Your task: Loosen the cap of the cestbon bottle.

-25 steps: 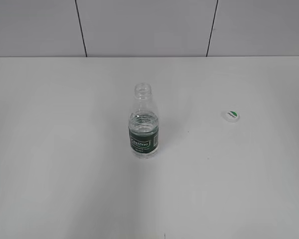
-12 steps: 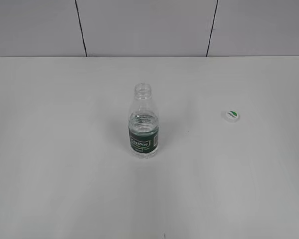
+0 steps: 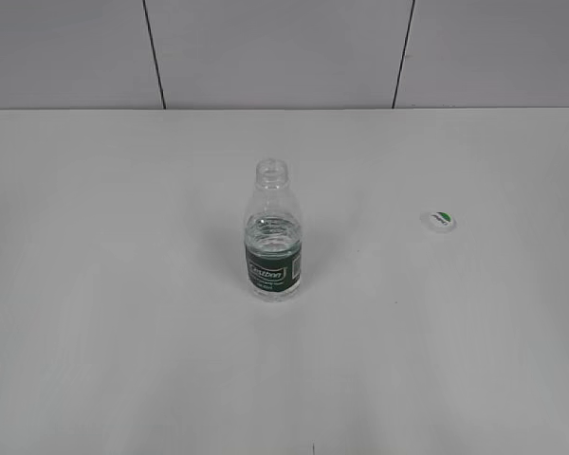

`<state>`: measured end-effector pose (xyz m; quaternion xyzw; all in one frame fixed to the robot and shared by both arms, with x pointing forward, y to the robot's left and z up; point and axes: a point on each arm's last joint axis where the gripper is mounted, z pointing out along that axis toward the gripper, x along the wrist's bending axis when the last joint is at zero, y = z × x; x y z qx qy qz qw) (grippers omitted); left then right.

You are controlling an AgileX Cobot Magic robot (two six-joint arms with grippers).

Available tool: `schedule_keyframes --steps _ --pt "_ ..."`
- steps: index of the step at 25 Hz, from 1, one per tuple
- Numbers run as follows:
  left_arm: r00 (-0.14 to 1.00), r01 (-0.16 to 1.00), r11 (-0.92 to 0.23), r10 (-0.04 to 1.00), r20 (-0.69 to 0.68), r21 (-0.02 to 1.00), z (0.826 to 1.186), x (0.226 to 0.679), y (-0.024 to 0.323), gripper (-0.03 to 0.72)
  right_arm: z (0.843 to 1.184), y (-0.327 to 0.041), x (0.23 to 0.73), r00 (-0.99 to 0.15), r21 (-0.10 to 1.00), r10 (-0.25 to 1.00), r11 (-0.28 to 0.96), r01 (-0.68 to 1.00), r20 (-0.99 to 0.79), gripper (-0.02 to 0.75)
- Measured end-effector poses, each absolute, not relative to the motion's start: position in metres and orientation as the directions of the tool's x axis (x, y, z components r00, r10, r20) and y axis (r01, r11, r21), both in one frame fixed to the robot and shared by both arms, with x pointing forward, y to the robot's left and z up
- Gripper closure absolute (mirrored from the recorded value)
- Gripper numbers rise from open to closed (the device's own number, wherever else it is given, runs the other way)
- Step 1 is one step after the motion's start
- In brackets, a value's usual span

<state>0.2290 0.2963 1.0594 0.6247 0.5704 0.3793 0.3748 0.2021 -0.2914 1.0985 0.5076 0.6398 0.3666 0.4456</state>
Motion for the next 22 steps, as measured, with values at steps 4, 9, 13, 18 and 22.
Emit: schedule_keyframes --steps 4,9,13,18,22 --pt "0.061 0.428 -0.068 0.997 0.046 0.901 1.059 0.229 0.296 0.249 1.087 -0.291 0.207 -0.102 0.903 0.977 0.213 0.374 -0.189 0.174" --pt "0.061 0.428 -0.068 0.997 0.046 0.901 1.059 0.229 0.296 0.249 1.059 -0.292 0.222 -0.120 0.854 0.977 0.211 0.475 -0.174 0.174" --pt "0.061 0.428 -0.068 0.997 0.046 0.901 1.059 0.229 0.296 0.249 1.055 -0.293 0.226 -0.114 0.856 0.977 0.212 0.471 -0.179 0.174" --pt "0.061 0.428 -0.068 0.997 0.046 0.901 1.059 0.229 0.296 0.249 1.053 -0.293 0.229 -0.110 0.861 0.977 0.212 0.462 -0.182 0.174" --pt "0.061 0.428 -0.068 0.997 0.046 0.901 1.059 0.229 0.296 0.249 1.054 -0.294 0.229 -0.107 0.862 0.977 0.212 0.460 -0.183 0.174"
